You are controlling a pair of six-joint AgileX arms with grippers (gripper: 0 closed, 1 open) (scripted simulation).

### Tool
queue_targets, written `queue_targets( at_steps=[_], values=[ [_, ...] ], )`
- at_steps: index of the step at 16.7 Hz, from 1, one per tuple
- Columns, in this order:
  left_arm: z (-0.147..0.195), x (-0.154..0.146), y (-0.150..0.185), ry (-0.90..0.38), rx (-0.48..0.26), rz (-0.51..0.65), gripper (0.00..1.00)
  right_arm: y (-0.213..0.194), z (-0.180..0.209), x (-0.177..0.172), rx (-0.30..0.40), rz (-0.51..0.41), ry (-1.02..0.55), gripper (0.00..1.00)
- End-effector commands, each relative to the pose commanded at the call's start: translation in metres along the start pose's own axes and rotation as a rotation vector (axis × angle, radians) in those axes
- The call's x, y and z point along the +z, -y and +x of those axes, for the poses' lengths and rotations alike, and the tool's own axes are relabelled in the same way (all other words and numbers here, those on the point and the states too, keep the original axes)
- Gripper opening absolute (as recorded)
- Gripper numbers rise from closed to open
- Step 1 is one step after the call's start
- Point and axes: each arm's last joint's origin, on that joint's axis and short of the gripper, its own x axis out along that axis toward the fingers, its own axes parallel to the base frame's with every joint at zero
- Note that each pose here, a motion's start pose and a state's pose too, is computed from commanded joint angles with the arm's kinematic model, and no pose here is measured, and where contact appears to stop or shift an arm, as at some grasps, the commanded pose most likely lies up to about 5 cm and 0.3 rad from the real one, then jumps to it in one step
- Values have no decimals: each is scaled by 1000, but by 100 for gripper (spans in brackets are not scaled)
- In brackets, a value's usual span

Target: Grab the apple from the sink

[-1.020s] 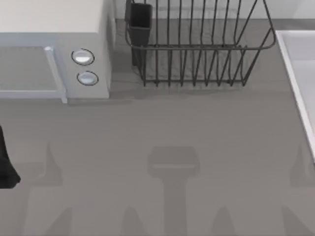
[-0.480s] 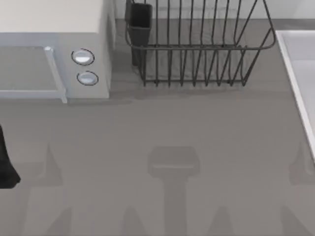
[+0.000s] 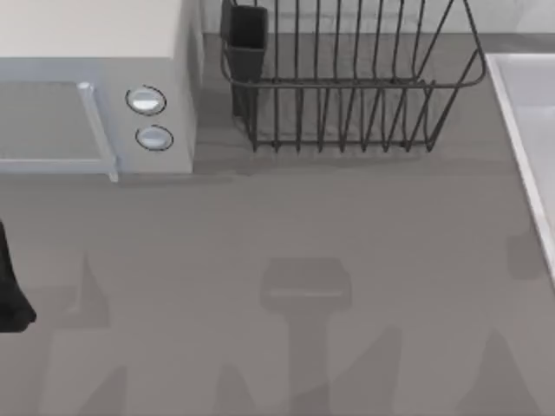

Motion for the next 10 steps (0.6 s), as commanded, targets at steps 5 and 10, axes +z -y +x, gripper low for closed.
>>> queue_targets(
  at_steps=[5,10],
  values=[
    [0,0,0,0,0,0,100,17,59,61,-8,-22,-336,100],
    [0,0,0,0,0,0,100,43,151,86,10,-21,-665,100]
  ],
)
